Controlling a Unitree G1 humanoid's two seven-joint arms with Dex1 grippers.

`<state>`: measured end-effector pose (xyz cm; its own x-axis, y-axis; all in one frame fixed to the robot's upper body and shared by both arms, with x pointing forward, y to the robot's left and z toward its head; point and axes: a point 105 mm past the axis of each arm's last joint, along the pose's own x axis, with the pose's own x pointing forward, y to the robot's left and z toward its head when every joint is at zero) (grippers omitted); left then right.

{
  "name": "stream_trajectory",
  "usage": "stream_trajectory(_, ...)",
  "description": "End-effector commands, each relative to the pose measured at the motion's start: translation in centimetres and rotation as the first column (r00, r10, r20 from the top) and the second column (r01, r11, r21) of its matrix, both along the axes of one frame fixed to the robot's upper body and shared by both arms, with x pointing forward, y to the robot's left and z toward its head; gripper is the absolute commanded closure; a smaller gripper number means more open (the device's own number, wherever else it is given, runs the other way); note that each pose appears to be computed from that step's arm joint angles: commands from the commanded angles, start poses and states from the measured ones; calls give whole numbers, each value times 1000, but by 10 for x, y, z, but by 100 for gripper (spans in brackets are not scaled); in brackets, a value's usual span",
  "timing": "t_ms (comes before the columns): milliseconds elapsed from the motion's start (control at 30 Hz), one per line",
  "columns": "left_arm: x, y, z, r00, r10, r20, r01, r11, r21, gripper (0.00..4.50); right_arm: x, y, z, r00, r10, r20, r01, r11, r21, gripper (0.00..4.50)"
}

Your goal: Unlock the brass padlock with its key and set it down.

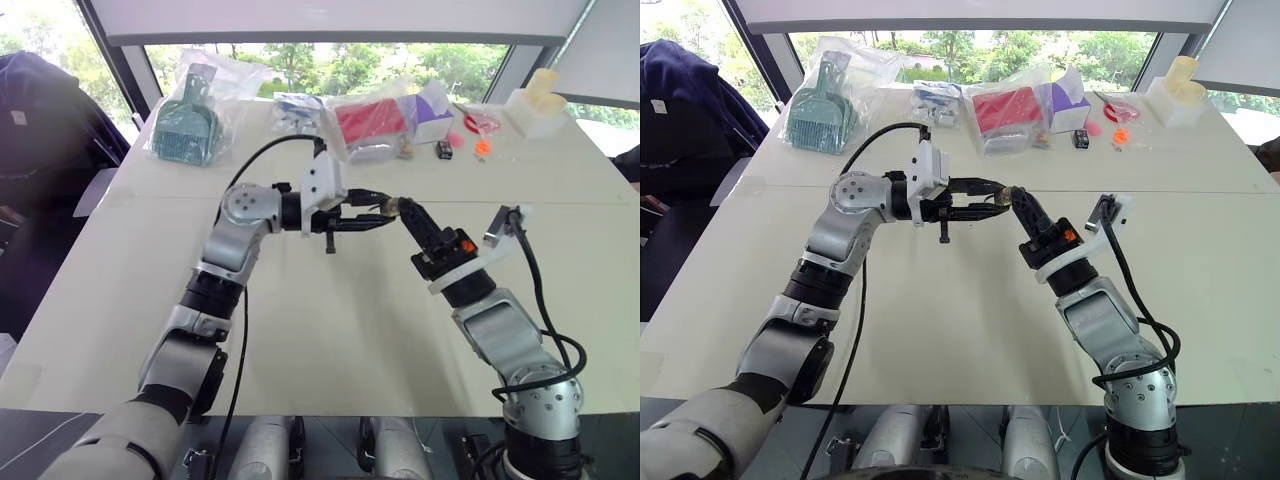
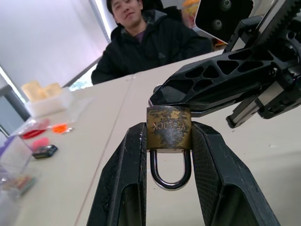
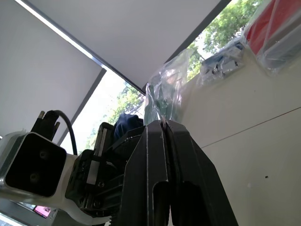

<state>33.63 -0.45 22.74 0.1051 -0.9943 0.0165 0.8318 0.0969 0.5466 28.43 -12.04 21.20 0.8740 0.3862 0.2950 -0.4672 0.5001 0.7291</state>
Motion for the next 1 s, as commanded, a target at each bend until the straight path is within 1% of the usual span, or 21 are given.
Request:
stream_trajectory(33, -10, -8, 27, 963, 44, 265, -23, 997, -80, 373, 2, -7, 6, 999, -46, 3, 46, 998, 36, 447)
stream_trajectory(67, -11, -9, 27, 929, 66, 363, -40, 996, -79, 373, 7, -12, 2, 996, -87, -16, 87, 995, 44, 447)
stream_trajectory(133, -16, -13, 25, 879, 84, 469, -44, 994, -95, 373, 12, -19, -4, 989, -139, -49, 142, 988, 64, 447)
stream_trajectory(233, -18, -15, 27, 846, 110, 522, -46, 990, -134, 373, 15, -20, -7, 985, -155, -73, 162, 983, 91, 447)
stream_trajectory(400, -28, -16, 25, 712, 119, 692, -32, 990, -138, 373, 19, -19, -14, 976, -171, -137, 193, 966, 169, 447)
stream_trajectory(567, -32, -16, 29, 641, 148, 753, -25, 985, -172, 373, 22, -18, -16, 968, -171, -183, 213, 947, 242, 447)
stream_trajectory(633, -30, -18, 27, 656, 140, 741, -25, 986, -164, 373, 21, -16, -15, 968, -169, -184, 211, 947, 242, 447)
stream_trajectory(700, -26, -18, 23, 710, 125, 693, -29, 988, -149, 373, 17, -11, -10, 978, -158, -136, 182, 964, 192, 447)
stream_trajectory(767, -17, -16, 15, 811, 70, 581, -29, 996, -80, 373, 5, -10, 3, 993, -115, -6, 115, 988, 100, 447)
stream_trajectory(800, -15, -15, 13, 840, 46, 540, -20, 998, -54, 373, 2, -11, 8, 995, -96, 31, 93, 993, 78, 392)
stream_trajectory(867, -11, -12, 11, 878, -7, 479, 8, 1000, 0, 373, -7, -17, 17, 992, -37, 118, 39, 999, -12, 306)
stream_trajectory(933, -8, -9, 11, 899, -49, 436, 35, 999, 40, 373, -12, -23, 21, 988, 14, 154, 0, 996, -92, 208)
stream_trajectory(1000, -6, -8, 14, 908, -71, 413, 53, 997, 56, 373, -18, -25, 25, 981, 83, 175, -62, 991, -118, 103)
